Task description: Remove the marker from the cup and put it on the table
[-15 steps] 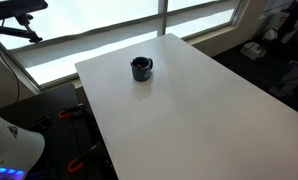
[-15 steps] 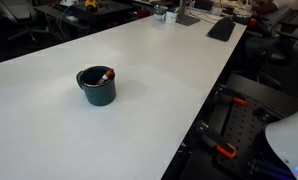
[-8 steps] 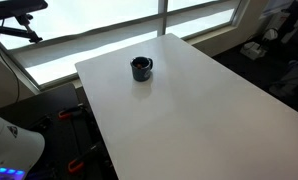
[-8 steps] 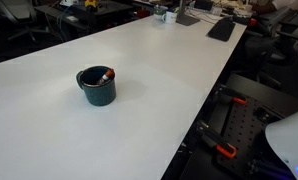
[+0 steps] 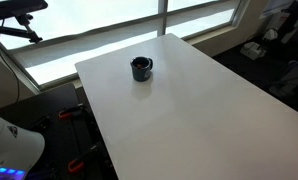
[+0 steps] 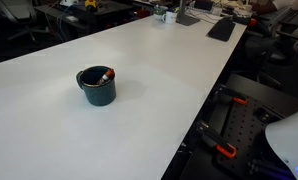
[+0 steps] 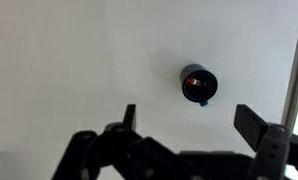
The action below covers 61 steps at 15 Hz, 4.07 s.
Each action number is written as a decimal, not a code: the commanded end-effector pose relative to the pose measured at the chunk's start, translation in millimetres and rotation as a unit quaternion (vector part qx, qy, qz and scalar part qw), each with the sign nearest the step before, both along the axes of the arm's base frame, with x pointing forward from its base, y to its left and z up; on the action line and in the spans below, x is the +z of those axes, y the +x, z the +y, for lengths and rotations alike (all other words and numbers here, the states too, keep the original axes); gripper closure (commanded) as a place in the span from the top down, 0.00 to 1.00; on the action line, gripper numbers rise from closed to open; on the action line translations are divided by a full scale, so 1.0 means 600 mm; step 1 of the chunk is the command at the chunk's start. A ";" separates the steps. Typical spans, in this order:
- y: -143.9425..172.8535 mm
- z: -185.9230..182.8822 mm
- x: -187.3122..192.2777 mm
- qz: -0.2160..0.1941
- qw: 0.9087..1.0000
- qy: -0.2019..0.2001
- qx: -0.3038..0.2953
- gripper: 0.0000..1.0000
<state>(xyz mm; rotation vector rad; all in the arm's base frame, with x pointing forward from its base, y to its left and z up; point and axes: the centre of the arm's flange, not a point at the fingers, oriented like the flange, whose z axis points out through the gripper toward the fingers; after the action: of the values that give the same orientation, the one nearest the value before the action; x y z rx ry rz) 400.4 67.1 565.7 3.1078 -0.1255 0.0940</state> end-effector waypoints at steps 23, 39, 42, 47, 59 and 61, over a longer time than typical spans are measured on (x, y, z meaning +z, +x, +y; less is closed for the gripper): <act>0.124 0.043 -0.258 0.079 0.995 -0.052 -0.042 1.00; 0.189 0.087 -0.364 0.135 0.990 -0.034 -0.006 1.00; 0.190 0.084 -0.369 0.138 0.990 -0.034 -0.008 1.00; 0.197 0.095 -0.388 0.137 0.990 -0.035 -0.014 1.00; 0.268 0.128 -0.528 0.105 0.993 -0.037 -0.044 1.00; 0.278 0.127 -0.544 0.106 0.992 -0.043 -0.053 1.00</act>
<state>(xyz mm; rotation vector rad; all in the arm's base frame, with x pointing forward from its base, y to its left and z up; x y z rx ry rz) 551.2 137.8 249.0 3.0222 -0.2235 -0.2524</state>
